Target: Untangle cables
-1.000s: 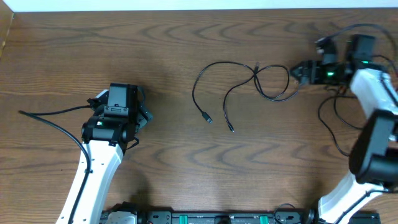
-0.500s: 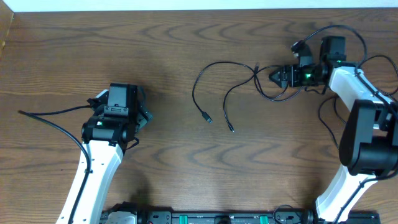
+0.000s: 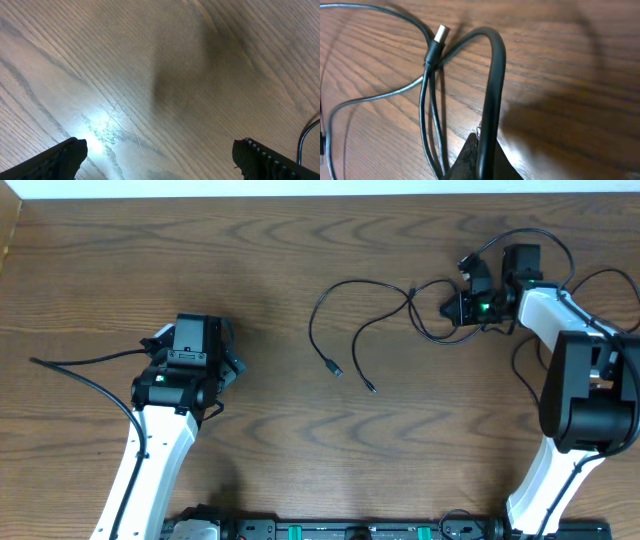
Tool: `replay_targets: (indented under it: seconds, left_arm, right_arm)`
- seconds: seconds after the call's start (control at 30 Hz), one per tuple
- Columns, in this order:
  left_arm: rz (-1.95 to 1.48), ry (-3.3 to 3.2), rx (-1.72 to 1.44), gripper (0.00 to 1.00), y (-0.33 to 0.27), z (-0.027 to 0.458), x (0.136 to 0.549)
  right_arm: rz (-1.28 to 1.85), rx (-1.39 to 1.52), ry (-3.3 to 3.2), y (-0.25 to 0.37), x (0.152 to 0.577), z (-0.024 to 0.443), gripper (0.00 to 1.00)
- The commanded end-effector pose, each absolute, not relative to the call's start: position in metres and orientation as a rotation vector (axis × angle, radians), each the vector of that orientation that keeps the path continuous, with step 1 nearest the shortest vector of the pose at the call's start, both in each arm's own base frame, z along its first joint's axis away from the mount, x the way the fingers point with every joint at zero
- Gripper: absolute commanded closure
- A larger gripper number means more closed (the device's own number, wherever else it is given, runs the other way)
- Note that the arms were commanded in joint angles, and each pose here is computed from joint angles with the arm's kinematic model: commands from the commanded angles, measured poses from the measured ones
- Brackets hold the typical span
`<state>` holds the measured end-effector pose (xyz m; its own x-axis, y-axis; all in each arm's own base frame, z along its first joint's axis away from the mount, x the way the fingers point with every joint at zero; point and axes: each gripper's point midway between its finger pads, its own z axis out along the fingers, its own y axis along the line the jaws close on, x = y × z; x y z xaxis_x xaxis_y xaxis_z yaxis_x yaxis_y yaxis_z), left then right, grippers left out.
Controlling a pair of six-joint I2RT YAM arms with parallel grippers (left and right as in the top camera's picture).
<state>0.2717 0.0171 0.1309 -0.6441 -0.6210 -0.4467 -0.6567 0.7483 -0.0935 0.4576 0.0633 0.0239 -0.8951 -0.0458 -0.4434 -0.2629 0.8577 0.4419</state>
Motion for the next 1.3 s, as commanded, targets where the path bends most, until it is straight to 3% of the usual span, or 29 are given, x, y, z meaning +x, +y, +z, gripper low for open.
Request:
replay_targets:
  seconds: [0.0, 0.2, 0.33, 0.5, 0.73, 1.27]
  left_arm:
    - [0.130, 2.468, -0.967, 0.02, 0.022, 0.137, 0.275]
    - [0.130, 2.468, -0.967, 0.02, 0.022, 0.137, 0.275]
    - [0.130, 2.468, -0.967, 0.02, 0.022, 0.137, 0.275]
    - [0.130, 2.468, -0.967, 0.02, 0.022, 0.137, 0.275]
    - [0.130, 2.468, -0.968, 0.02, 0.022, 0.137, 0.275]
    - [0.130, 2.468, -0.967, 0.02, 0.022, 0.137, 0.275]
  right_arm:
    - [0.503, -0.226, 2.483, 0.044, 0.481, 0.090, 0.99]
    - [0.178, -0.241, 2.181, 0.026, 0.498, 0.213, 0.99]
    - [0.166, -0.310, 1.925, 0.047, 0.495, 0.297, 0.99]
    - [0.217, -0.438, 1.672, 0.088, 0.477, 0.371, 0.99]
    - [0.255, -0.505, 1.484, 0.128, 0.457, 0.421, 0.99]
    - [0.378, -0.507, 1.234, 0.180, 0.434, 0.478, 0.99]
